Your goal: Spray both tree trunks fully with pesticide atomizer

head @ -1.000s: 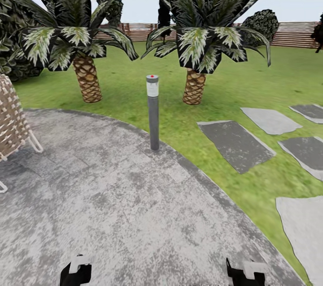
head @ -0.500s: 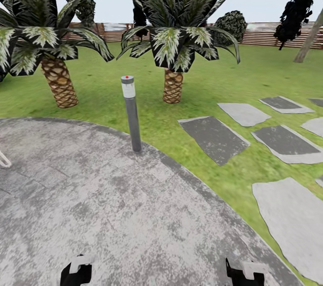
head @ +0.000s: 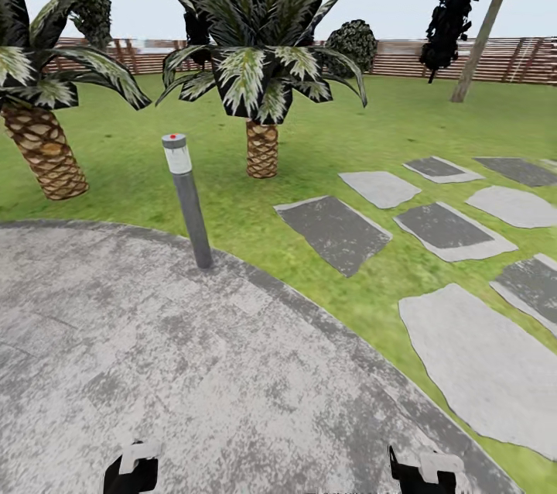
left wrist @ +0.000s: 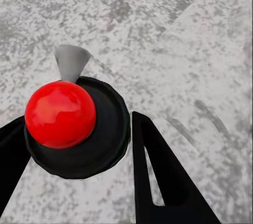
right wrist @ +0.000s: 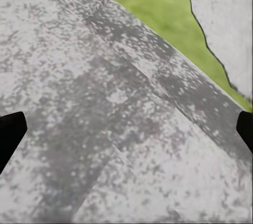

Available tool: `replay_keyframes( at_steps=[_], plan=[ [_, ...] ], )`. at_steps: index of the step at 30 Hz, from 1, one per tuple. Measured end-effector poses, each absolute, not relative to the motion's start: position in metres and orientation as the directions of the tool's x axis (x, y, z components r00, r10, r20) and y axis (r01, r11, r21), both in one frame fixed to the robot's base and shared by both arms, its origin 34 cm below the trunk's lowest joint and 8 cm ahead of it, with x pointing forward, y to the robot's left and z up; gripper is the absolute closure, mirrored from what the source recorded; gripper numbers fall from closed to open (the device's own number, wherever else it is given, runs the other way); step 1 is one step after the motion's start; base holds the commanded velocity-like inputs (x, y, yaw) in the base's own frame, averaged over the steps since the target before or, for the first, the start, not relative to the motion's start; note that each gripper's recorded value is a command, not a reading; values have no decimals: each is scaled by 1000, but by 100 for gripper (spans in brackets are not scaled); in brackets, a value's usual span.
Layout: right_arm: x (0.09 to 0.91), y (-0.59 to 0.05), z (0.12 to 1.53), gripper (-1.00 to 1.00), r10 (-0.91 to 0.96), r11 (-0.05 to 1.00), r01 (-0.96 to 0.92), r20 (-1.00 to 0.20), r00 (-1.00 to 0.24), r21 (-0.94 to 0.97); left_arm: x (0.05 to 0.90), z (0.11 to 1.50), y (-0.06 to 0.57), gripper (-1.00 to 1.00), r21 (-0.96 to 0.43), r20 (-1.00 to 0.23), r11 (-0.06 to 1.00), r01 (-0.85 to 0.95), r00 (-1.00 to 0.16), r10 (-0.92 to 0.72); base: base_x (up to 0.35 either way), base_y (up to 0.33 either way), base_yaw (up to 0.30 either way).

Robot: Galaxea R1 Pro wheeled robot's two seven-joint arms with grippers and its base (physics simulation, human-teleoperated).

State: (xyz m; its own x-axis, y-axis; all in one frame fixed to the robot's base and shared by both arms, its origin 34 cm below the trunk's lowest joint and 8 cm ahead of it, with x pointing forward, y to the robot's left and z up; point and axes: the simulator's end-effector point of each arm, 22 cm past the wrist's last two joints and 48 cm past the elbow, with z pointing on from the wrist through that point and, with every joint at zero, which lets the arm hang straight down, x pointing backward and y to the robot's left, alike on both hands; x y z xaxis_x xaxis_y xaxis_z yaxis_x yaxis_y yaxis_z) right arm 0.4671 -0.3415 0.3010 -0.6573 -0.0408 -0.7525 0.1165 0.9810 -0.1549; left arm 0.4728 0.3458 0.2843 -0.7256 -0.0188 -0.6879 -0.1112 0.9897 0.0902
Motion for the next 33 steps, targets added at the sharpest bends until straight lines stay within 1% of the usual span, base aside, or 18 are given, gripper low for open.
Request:
replay_keyframes(
  at_steps=[9,13,33],
  plan=[
    [468,-341,301,-100,-41,981,116,-753,-657,-155,472,284,346,100,91,-688,990,-111,-726,-18,0,0,-300],
    [467,-341,301,-100,-41,981,116,-753,-657,-155,472,284,347,100,92,-688,990,-111,-726,-18,108,0,-300],
    [467,-341,301,-100,-41,981,116,-753,-657,-155,472,285,347,100,91,-688,990,-110,-726,-17,329,0,-300]
  ],
)
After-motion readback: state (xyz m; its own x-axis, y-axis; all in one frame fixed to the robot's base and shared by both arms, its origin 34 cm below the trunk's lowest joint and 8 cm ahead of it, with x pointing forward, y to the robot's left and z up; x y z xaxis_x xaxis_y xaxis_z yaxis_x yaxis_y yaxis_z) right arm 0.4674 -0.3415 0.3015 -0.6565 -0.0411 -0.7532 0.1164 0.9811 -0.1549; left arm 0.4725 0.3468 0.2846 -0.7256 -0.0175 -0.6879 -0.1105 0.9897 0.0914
